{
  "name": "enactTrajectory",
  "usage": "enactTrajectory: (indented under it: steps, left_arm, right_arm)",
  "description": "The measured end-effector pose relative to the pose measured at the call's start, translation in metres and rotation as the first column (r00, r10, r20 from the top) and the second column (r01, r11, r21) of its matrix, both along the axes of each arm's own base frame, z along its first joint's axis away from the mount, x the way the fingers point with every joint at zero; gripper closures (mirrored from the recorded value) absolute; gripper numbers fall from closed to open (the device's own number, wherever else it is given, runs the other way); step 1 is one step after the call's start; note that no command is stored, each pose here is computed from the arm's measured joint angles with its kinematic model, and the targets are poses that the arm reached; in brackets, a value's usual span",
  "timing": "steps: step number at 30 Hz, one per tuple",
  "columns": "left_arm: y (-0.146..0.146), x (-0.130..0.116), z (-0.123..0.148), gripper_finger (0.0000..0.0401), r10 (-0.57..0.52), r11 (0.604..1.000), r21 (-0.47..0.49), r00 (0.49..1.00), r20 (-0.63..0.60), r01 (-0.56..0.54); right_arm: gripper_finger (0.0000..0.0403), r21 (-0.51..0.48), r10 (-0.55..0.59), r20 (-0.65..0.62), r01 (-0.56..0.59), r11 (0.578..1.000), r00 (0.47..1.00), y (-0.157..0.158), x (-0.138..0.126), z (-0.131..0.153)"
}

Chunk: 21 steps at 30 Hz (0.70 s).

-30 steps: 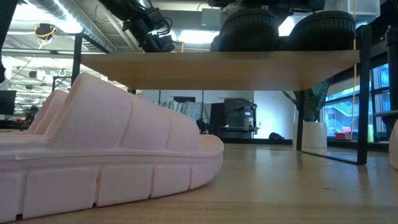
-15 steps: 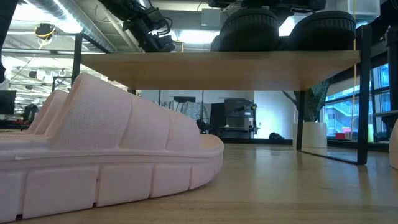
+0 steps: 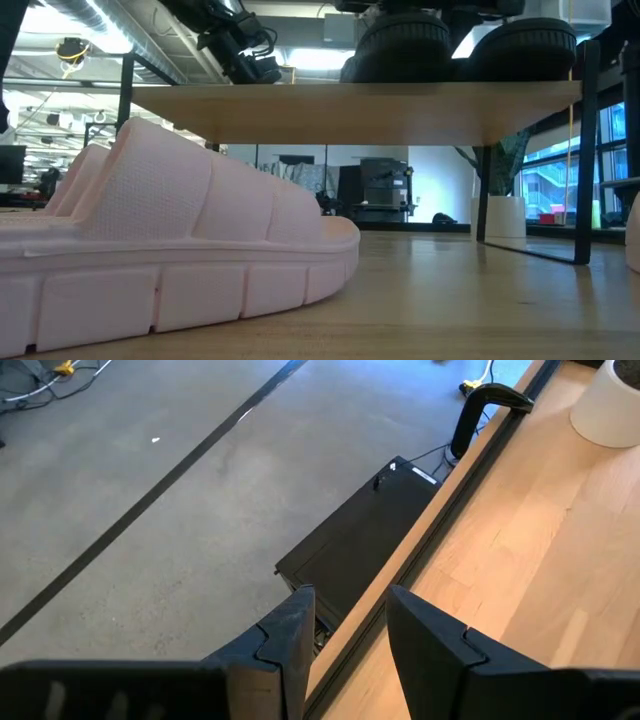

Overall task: Pick and place slides into the shelf
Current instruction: Put the black slides on the shelf

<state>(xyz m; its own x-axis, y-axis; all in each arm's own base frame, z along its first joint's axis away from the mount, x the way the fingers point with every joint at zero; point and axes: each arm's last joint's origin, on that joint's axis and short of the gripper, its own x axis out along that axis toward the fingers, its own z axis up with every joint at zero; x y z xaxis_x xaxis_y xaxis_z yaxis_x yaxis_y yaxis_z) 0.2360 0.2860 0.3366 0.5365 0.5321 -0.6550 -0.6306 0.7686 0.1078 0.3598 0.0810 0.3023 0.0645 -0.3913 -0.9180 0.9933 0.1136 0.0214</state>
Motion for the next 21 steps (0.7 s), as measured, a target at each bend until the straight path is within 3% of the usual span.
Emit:
enactTrajectory:
  steps: [14, 21]
  left_arm:
    - [0.0, 0.0, 0.0, 0.0282, 0.0, 1.0, 0.0, 1.0, 0.0, 0.0]
    - [-0.005, -0.002, -0.001, 0.0282, -0.009, 0.999, -0.032, 0.999, -0.031, 0.008]
  right_arm:
    - [0.0243, 0.031, 0.026, 0.129, -0.03, 0.999, 0.991, 0.001, 0.004, 0.035]
    - [0.0243, 0.011, 0.124, 0.199, -0.129, 0.992, 0.972, 0.0, 0.003, 0.063]
